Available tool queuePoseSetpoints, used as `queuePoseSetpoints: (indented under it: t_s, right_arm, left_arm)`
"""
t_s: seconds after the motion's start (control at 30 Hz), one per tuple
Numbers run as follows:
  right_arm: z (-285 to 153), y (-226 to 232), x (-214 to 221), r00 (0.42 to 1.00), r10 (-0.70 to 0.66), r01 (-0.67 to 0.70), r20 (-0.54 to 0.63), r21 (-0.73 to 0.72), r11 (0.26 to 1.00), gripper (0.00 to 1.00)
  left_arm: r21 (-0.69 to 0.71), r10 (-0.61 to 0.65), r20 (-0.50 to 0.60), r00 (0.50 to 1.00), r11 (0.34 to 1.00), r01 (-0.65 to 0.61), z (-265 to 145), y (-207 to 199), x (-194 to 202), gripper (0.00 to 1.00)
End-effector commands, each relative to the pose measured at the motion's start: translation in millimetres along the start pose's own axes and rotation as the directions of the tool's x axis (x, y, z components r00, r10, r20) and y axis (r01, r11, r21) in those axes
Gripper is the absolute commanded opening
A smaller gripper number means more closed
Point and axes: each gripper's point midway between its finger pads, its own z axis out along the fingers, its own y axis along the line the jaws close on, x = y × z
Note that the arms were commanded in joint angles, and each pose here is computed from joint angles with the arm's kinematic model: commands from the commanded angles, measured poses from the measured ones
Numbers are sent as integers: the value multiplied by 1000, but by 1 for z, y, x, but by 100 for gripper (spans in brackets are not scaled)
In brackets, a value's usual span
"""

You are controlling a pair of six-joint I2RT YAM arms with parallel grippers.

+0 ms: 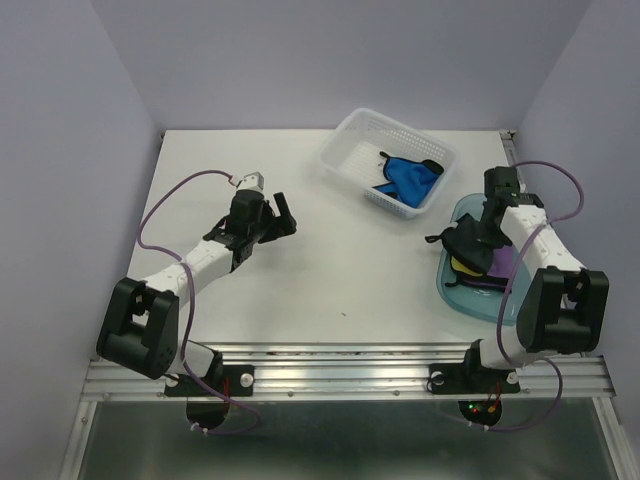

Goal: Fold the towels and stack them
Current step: Neatly place the folded towel into the bin

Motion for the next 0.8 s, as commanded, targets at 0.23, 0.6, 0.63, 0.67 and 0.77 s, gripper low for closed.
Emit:
queuePoseSetpoints:
  t_s: [0.23, 0.6, 0.63, 0.67, 0.77]
  right_arm:
    - [9, -21, -13, 1000, -19, 16, 18, 139, 990, 6]
    - [31, -21, -26, 995, -95, 90, 20, 193, 977, 14]
    - [32, -19, -26, 995, -93, 88, 22, 182, 979, 15]
    - [33, -18, -27, 995, -91, 85, 27, 178, 980, 17]
    - [33, -21, -27, 996, -86, 78, 34, 195, 978, 22]
  left_arm:
    - [17, 8, 60, 998, 1000, -9, -2, -6, -20, 99]
    - [27, 10, 68, 998, 1000, -11, -5, -8, -22, 99]
    - [29, 8, 69, 998, 1000, -10, -6, -9, -23, 99]
    - [29, 8, 71, 997, 1000, -10, -6, -9, -23, 99]
    - [26, 8, 70, 998, 1000, -10, -6, -8, -23, 99]
